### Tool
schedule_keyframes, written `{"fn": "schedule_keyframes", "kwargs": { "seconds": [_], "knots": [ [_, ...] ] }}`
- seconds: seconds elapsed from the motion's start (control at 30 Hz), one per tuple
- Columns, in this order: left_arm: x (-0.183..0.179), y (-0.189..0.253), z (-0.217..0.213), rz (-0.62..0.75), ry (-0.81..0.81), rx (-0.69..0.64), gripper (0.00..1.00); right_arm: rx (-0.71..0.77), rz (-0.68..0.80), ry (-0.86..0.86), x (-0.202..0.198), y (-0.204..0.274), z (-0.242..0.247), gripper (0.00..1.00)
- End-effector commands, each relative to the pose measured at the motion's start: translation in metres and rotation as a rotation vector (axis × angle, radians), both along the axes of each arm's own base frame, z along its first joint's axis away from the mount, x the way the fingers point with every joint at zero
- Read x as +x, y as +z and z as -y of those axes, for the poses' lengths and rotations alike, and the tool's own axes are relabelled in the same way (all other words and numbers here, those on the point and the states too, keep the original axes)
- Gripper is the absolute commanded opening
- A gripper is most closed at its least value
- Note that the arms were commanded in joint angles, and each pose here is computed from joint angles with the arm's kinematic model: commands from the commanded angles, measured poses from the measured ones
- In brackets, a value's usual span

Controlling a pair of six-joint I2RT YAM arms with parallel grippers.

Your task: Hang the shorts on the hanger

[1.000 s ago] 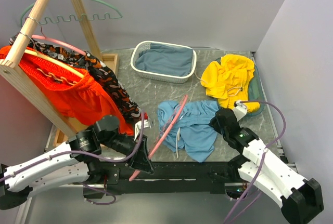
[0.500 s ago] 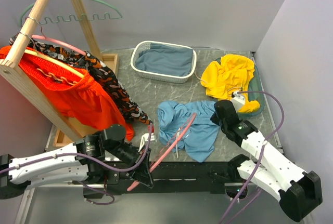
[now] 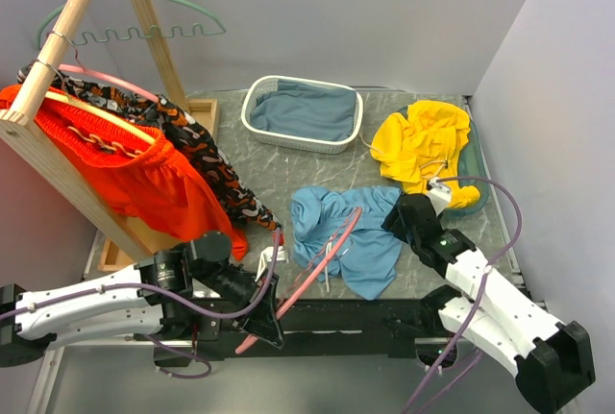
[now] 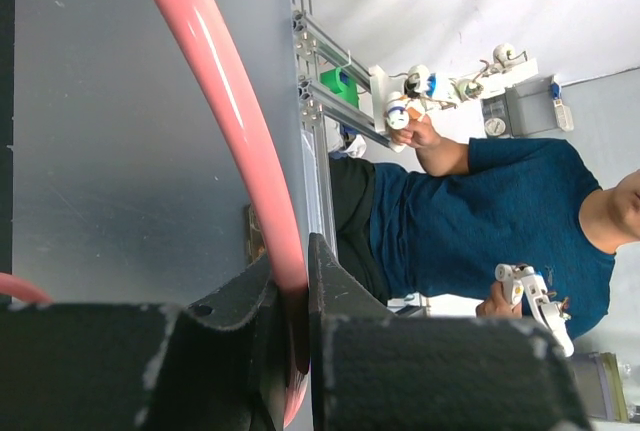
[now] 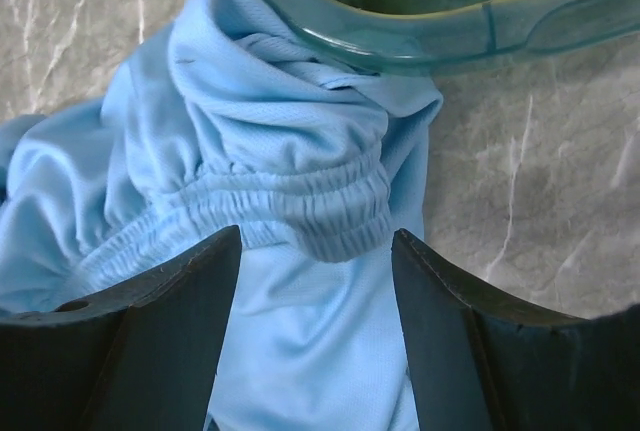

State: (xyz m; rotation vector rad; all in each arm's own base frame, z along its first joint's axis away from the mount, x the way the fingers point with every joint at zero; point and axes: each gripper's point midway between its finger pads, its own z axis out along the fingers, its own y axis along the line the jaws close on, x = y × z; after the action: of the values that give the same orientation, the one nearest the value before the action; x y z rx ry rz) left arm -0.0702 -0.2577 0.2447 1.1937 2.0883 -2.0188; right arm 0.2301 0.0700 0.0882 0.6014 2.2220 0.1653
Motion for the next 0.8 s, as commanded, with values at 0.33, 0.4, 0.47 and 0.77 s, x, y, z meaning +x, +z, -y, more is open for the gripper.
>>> {"fn": "schedule_keyframes", "kwargs": {
  "seconds": [0.33, 0.4, 0.47, 0.77],
  "knots": [
    [-0.005, 0.016, -0.007, 0.054, -0.027, -0.127, 0.01, -0.032, 0.066, -0.053, 0.031, 0.0, 0.012, 0.44],
    [-0.006, 0.016, -0.008, 0.051, -0.034, -0.138, 0.01, -0.018, 0.069, -0.033, 0.036, 0.007, 0.006, 0.14],
    [-0.007, 0.012, -0.007, 0.049, -0.035, -0.136, 0.01, 0.005, 0.077, -0.006, 0.04, 0.021, -0.002, 0.0],
    [-0.012, 0.008, -0.005, 0.064, -0.065, -0.151, 0.01, 0.182, 0.074, 0.088, 0.041, 0.079, -0.04, 0.0]
  ]
}}
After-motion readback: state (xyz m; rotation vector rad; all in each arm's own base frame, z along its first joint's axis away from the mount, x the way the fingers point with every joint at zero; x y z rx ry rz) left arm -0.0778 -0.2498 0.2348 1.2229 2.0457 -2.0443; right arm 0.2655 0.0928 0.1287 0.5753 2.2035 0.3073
